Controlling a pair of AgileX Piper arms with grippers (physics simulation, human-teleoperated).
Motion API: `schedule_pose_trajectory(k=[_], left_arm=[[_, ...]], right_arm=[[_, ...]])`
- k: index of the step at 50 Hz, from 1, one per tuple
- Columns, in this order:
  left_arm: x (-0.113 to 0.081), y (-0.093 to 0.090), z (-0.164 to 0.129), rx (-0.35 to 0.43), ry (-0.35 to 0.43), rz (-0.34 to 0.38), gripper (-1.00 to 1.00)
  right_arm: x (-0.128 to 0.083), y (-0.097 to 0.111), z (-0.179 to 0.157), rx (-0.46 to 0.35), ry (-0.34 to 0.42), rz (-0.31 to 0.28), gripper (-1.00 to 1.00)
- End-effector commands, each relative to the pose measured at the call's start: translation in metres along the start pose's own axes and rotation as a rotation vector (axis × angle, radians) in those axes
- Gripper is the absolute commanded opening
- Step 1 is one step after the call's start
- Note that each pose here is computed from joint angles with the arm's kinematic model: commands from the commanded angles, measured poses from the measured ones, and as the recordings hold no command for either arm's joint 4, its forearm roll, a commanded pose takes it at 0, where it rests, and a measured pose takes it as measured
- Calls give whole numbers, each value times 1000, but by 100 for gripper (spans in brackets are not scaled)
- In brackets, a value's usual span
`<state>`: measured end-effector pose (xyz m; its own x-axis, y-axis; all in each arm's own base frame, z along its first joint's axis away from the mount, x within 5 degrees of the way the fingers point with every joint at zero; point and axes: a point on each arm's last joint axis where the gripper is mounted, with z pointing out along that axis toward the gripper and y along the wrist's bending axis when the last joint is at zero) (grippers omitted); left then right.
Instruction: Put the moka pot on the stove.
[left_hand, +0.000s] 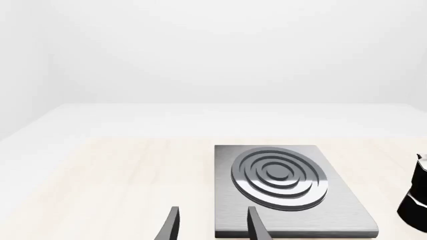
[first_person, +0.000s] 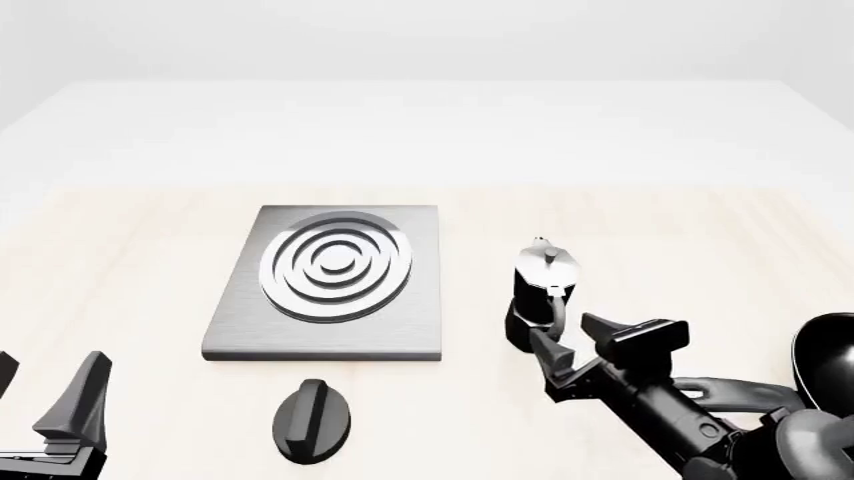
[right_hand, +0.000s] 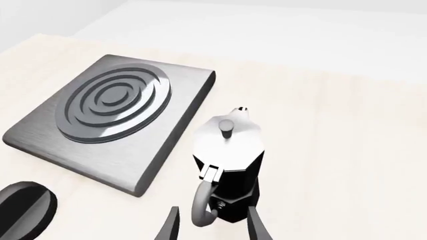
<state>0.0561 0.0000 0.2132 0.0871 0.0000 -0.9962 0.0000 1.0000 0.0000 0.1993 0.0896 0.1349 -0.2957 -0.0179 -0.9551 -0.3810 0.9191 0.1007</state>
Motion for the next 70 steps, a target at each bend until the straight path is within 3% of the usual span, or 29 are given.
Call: schedule_pose_trajectory(k=[1, 4, 5, 24, 56, 70], left_arm=[[0, 0, 0, 0, 0, 0, 100], [0, 0, 0, 0, 0, 0, 100], [0, 0, 0, 0, 0, 0, 100], [0, 0, 0, 0, 0, 0, 100], [0, 0, 0, 0, 0, 0, 100], [0, 0, 0, 0, 0, 0, 100]], right_arm=[[0, 0, 0, 0, -1, -1, 100], [0, -1, 0, 2, -4, -5, 100], [0, -1, 0, 4, -5, -6, -100], [-4, -2, -4, 8, -21, -14, -100], [-43, 0, -38, 16, -96, -46, -100], [-70, 4, -52, 11, -135, -77, -100]])
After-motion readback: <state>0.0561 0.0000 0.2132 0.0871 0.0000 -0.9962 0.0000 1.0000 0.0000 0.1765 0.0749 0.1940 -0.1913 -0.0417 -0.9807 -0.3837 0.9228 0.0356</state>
